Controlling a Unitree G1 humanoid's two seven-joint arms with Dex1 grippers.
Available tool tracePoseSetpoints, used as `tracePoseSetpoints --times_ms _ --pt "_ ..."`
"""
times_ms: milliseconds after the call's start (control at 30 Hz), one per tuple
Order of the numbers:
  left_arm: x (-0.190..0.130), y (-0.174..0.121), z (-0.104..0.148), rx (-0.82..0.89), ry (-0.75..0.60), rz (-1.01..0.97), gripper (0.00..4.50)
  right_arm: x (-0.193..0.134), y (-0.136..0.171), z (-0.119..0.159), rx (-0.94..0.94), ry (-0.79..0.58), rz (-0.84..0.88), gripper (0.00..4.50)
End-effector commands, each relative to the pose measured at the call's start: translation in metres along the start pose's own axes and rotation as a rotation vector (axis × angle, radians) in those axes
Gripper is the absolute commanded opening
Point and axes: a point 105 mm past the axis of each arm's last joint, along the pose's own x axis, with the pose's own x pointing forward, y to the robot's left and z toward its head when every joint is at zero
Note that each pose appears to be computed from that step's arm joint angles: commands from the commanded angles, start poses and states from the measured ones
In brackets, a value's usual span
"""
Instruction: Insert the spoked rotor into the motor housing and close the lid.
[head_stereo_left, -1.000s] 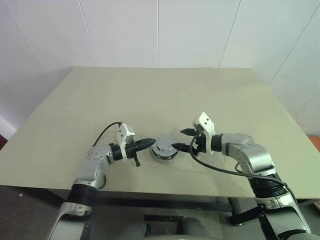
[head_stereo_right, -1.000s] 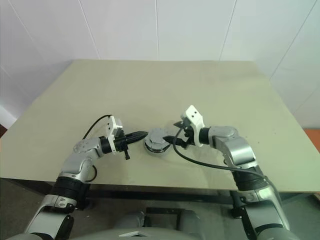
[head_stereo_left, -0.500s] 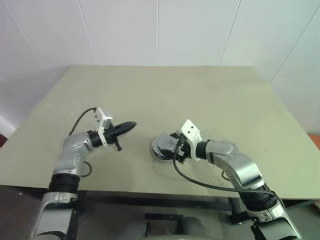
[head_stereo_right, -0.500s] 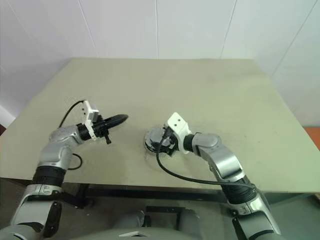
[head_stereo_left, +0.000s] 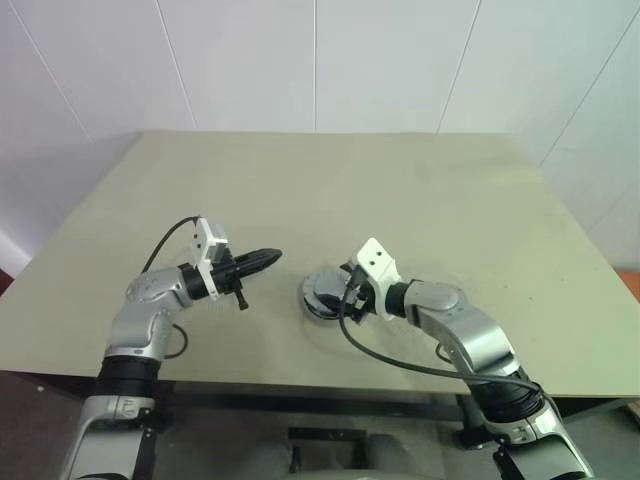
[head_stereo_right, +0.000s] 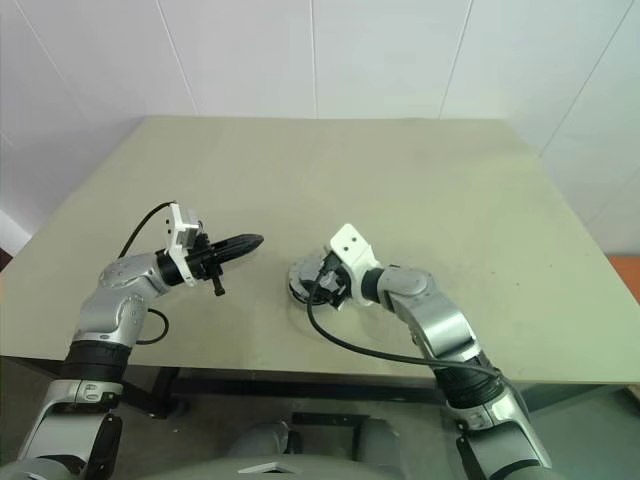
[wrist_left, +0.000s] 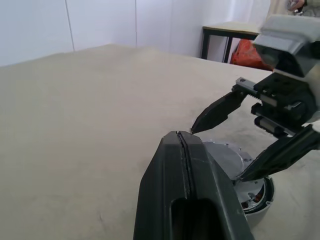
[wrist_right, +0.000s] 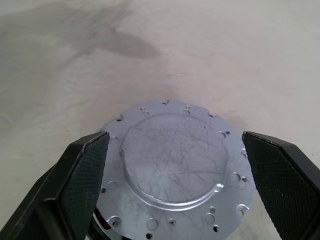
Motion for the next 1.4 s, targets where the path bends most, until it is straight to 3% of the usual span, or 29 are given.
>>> tracePoseSetpoints --times_ms 33,400,600,933,1400 --pt "0.002 -0.002 0.014 0.041 -0.027 -0.015 0.0 0.003 0.0 0.006 0.015 -0.038 -0.006 4.46" --pt "-0.004 -0.01 0.021 0.035 -0.013 -0.06 0.0 0.008 0.004 -0.003 0.052 -0.022 -0.003 4.46" --pt "-0.016 -0.018 0.021 0.025 0.025 -0.093 0.0 0.006 -0.001 -0.005 0.053 -0.021 -0.011 3.22" --pt "-0.033 -0.035 0.009 -0.063 0.114 -0.173 0.0 0.005 0.001 -0.009 0.038 0.001 0.032 3.22" --pt "-0.027 -0.039 0.006 -0.075 0.108 -0.166 0.0 0.0 -0.01 -0.006 -0.037 0.026 0.023 3.22"
